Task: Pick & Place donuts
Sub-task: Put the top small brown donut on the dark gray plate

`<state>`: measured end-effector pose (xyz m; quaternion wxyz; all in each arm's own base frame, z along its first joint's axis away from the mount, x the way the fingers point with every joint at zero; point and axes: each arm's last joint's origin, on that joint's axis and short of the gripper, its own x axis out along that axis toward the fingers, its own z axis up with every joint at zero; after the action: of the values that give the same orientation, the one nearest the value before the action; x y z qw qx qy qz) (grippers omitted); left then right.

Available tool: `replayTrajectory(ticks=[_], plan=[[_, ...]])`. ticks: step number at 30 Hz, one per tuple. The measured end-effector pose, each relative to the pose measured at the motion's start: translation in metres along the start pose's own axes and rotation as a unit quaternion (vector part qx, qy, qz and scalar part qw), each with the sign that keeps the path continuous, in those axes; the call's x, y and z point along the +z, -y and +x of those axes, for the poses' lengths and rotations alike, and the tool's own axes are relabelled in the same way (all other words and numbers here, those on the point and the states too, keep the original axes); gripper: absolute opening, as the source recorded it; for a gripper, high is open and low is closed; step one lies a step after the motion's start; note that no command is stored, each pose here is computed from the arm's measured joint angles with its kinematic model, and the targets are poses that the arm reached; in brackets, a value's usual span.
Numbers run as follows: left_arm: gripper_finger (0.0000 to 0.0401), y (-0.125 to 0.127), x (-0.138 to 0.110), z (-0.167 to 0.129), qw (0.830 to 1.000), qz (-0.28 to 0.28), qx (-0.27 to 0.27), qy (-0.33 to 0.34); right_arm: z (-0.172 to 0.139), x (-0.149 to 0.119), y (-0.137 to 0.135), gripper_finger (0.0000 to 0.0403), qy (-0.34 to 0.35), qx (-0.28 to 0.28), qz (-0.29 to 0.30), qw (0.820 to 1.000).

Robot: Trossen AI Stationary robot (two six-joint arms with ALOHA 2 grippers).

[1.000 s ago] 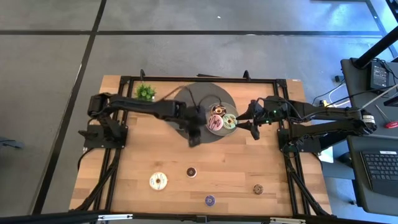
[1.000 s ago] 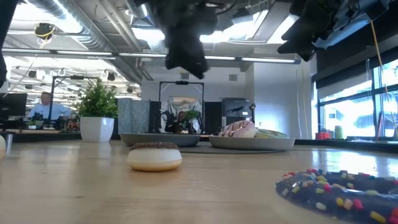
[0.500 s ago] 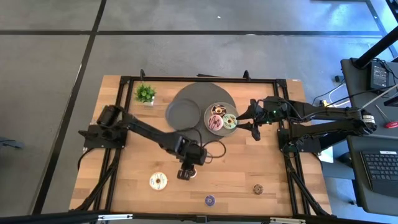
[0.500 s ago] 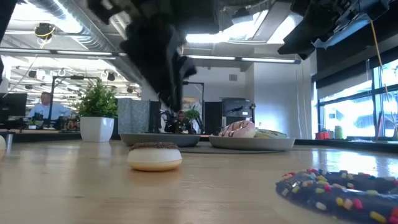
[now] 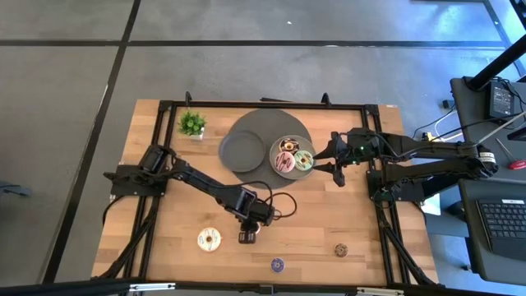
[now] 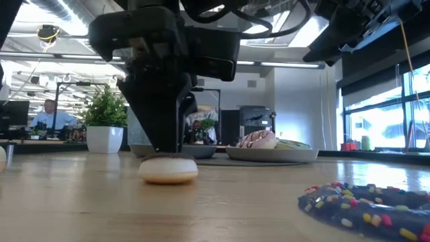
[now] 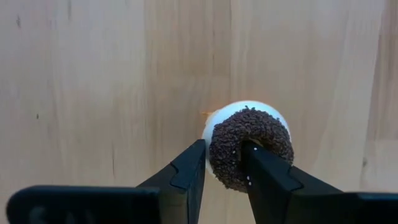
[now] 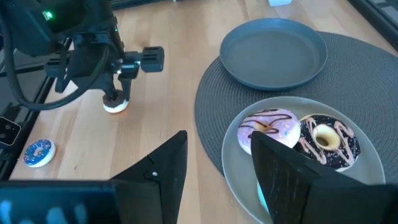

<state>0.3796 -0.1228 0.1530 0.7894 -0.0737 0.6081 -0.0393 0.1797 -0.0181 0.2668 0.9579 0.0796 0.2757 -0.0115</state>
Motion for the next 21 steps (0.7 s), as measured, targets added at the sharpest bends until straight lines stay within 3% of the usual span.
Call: replayTrajectory(ticks=[9, 17, 21], plan=[[0.0099, 0.000, 0.001, 0.000, 1.000, -0.005, -0.002, 0.005, 0.000, -0.001, 0.000, 0.0179, -0.003, 0.000, 0.000, 1.000], [0.0052, -0.001, 0.001, -0.002, 1.000, 0.003, -0.011, -0.001, 0.000, 0.000, 0.000, 0.0179, -0.003, 0.000, 0.003, 1.000], [0.0030, -0.008, -0.003, -0.015, 0.999, -0.025, -0.006, -0.023, 0.000, 0.000, 0.000, 0.0179, -0.002, 0.000, 0.004, 1.000]])
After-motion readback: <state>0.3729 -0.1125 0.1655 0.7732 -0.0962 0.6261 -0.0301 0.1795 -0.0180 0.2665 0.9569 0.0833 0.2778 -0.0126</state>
